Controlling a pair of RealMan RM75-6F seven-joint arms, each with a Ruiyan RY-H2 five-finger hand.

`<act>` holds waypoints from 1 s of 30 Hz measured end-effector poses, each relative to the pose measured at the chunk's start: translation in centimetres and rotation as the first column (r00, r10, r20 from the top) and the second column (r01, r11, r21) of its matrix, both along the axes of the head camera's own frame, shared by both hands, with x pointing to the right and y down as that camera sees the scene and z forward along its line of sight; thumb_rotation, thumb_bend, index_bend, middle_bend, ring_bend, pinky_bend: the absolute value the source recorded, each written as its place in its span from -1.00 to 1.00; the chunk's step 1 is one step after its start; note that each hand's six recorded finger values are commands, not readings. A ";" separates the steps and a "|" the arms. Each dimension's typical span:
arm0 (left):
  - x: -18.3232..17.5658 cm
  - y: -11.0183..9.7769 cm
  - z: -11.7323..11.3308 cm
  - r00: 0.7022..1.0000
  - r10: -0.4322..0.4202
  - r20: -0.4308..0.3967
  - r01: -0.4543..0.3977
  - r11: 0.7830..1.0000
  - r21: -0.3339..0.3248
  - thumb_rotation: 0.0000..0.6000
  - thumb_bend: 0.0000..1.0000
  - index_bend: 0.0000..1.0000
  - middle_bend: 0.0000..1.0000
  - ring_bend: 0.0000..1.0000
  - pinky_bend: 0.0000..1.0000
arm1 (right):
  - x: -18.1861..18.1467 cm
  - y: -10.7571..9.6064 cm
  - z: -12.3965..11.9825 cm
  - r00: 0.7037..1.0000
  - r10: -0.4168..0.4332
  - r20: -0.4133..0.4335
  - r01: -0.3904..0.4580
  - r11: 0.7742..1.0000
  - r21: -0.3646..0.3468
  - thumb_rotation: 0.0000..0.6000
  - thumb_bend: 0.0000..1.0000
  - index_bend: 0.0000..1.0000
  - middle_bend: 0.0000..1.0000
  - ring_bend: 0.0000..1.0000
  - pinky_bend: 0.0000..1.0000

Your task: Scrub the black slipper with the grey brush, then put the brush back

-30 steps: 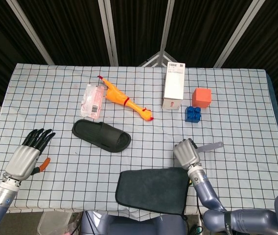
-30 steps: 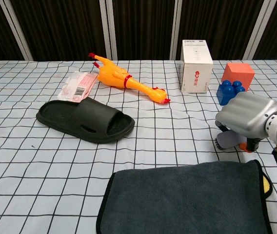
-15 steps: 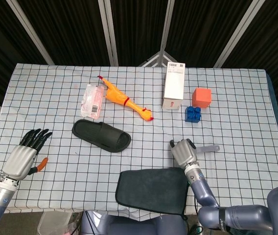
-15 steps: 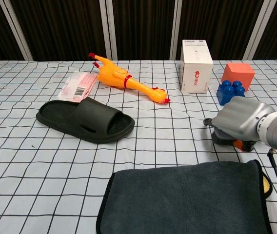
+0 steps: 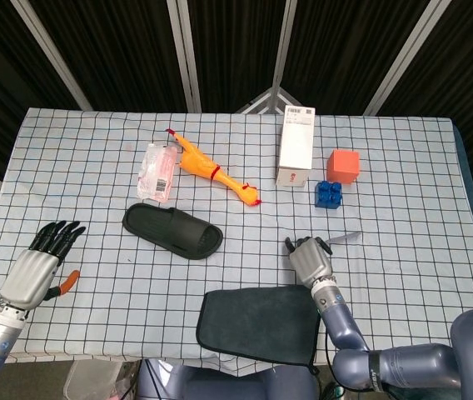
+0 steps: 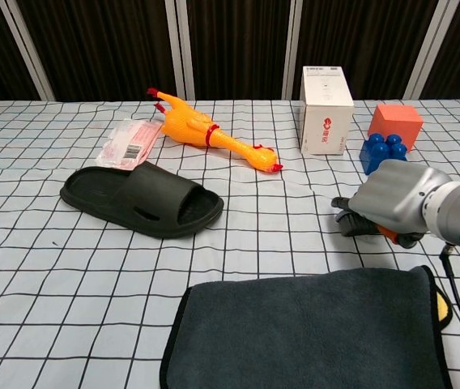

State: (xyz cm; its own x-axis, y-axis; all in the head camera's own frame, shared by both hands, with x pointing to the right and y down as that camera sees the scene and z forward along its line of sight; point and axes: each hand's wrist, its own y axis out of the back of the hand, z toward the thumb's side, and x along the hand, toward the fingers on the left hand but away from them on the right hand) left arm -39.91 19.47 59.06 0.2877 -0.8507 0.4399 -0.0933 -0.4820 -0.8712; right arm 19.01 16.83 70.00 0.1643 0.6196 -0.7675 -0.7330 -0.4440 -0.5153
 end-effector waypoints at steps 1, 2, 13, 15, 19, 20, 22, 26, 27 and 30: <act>0.0 0.0 0.0 1.000 0.001 -0.001 -0.001 1.000 0.000 1.00 0.07 -0.90 -0.93 -1.00 -1.00 | 0.0 0.0 -0.2 1.000 0.002 0.002 -0.002 1.000 -0.001 1.00 0.40 -1.00 -0.50 -0.38 0.13; 0.1 0.1 -0.1 1.000 0.002 -0.002 -0.002 1.000 0.001 1.00 0.07 -0.90 -0.93 -1.00 -1.00 | -0.1 0.0 -0.3 1.000 0.004 0.003 -0.004 1.000 -0.001 1.00 0.38 -1.00 -0.51 -0.38 0.13; 0.4 0.4 -0.4 1.000 0.006 -0.002 -0.006 1.000 0.009 1.00 0.07 -0.90 -0.93 -1.00 -1.00 | 0.5 0.7 -1.5 1.000 0.019 -0.005 -0.019 1.000 -0.016 1.00 0.35 -1.00 -0.51 -0.38 0.13; 0.5 0.5 -0.5 1.000 0.010 -0.003 -0.010 1.000 0.012 1.00 0.07 -0.90 -0.93 -1.00 -1.00 | 0.7 0.6 -1.9 1.000 0.027 -0.002 -0.027 1.000 -0.009 1.00 0.35 -1.00 -0.51 -0.38 0.13; 0.9 0.8 -0.6 1.000 0.019 -0.004 -0.019 1.000 0.013 1.00 0.07 -0.90 -0.93 -1.00 -1.00 | 1.4 0.3 -3.0 0.998 0.055 0.011 -0.055 0.998 0.005 1.00 0.35 -1.00 -0.51 -0.38 0.13; 0.9 0.8 -0.5 1.000 0.022 -0.003 -0.022 1.000 0.012 1.00 0.07 -0.90 -0.93 -1.00 -1.00 | 1.7 0.3 -3.2 0.998 0.062 0.012 -0.062 0.998 0.007 1.00 0.35 -1.00 -0.51 -0.38 0.13; 1.2 0.9 -0.5 1.000 0.027 -0.001 -0.027 1.000 0.011 1.00 0.07 -0.90 -0.93 -1.00 -1.00 | 2.2 0.2 -3.6 0.997 0.077 0.016 -0.077 0.997 0.010 1.00 0.35 -1.00 -0.51 -0.38 0.13; 1.6 1.0 -0.4 0.999 0.038 0.003 -0.038 0.999 0.011 1.00 0.07 -0.90 -0.93 -1.00 -1.00 | 3.3 0.2 -4.1 0.995 0.096 0.014 -0.096 0.995 0.015 1.00 0.29 -1.00 -0.51 -0.38 0.12; 1.7 1.0 -0.5 0.999 0.040 0.004 -0.040 0.999 0.012 1.00 0.05 -0.90 -0.93 -1.00 -1.00 | 3.6 0.2 -4.2 0.995 0.100 0.013 -0.100 0.995 0.015 1.00 0.24 -1.00 -0.51 -0.39 0.09; 1.9 1.0 -0.6 0.999 0.036 0.001 -0.036 0.999 0.016 1.00 -0.12 -0.92 -0.94 -1.00 -1.00 | 4.1 0.1 -4.7 0.992 0.121 0.025 -0.122 0.992 0.019 1.00 0.12 -1.00 -0.62 -0.53 -0.20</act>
